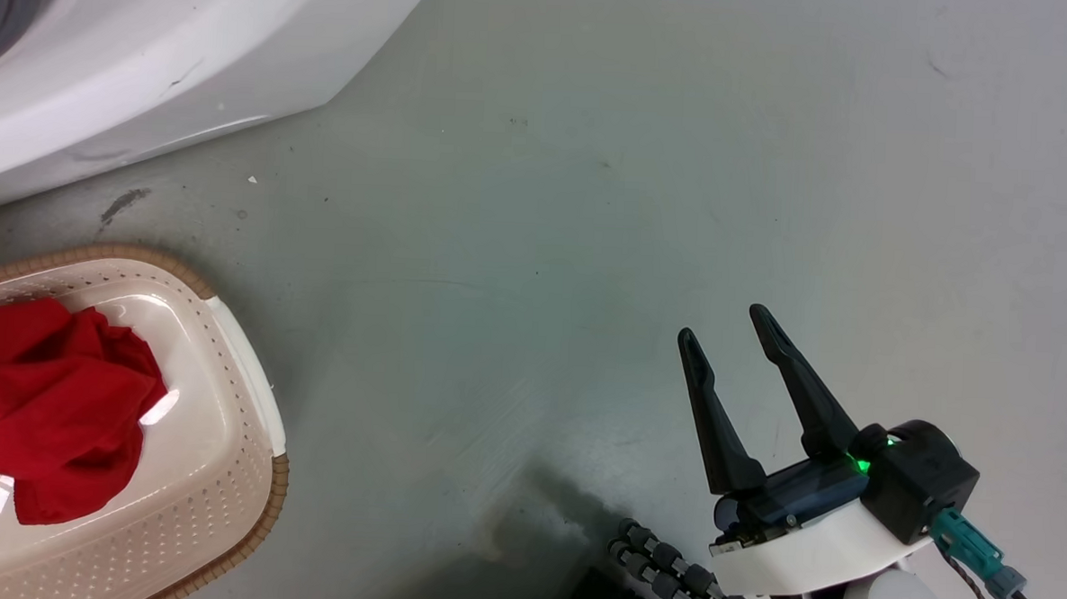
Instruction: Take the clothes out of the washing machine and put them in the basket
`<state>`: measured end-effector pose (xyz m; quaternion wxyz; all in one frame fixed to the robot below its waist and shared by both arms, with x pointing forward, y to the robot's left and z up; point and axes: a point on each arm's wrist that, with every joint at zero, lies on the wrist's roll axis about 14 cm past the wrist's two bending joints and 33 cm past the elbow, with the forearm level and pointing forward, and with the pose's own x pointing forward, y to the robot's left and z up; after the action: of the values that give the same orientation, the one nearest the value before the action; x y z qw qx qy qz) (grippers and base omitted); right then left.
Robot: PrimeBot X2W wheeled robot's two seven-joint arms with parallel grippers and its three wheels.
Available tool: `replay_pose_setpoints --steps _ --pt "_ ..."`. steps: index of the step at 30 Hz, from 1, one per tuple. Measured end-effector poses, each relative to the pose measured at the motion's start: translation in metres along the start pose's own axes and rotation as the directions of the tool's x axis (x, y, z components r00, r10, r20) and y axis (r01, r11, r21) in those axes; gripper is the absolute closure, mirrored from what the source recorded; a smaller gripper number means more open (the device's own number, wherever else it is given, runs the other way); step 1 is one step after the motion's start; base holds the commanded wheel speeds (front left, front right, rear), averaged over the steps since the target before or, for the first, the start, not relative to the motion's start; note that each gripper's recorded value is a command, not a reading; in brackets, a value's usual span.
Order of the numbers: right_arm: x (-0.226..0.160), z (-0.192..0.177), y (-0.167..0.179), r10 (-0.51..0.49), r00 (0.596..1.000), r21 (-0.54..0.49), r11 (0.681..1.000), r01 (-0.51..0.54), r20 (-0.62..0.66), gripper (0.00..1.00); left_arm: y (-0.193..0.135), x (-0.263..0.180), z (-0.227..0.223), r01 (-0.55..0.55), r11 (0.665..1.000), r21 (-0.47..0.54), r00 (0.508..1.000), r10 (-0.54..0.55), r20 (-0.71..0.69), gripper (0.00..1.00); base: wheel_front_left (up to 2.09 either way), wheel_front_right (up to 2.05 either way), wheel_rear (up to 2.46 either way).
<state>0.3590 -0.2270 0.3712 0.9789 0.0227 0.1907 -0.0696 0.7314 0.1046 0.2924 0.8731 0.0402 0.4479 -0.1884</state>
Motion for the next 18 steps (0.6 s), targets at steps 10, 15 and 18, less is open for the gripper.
replay_pose_setpoints --steps 10,15,18 --pt "-0.003 0.003 -0.002 -0.008 1.000 0.008 1.000 0.008 0.010 0.00 -0.001 -0.011 0.023 -0.038 0.999 0.010 0.993 0.037 0.113 1.00 0.00 0.00 0.00" --pt "-0.005 0.012 -0.004 -0.010 0.999 0.002 1.000 0.009 0.040 0.00 -0.003 -0.026 0.045 -0.057 0.998 0.000 0.964 0.055 0.260 1.00 0.00 0.00 0.00" --pt "-0.004 0.021 -0.006 -0.009 0.998 -0.006 1.000 0.009 0.069 0.00 -0.007 -0.038 0.057 -0.063 0.998 0.001 0.932 0.058 0.358 1.00 0.00 0.00 0.00"
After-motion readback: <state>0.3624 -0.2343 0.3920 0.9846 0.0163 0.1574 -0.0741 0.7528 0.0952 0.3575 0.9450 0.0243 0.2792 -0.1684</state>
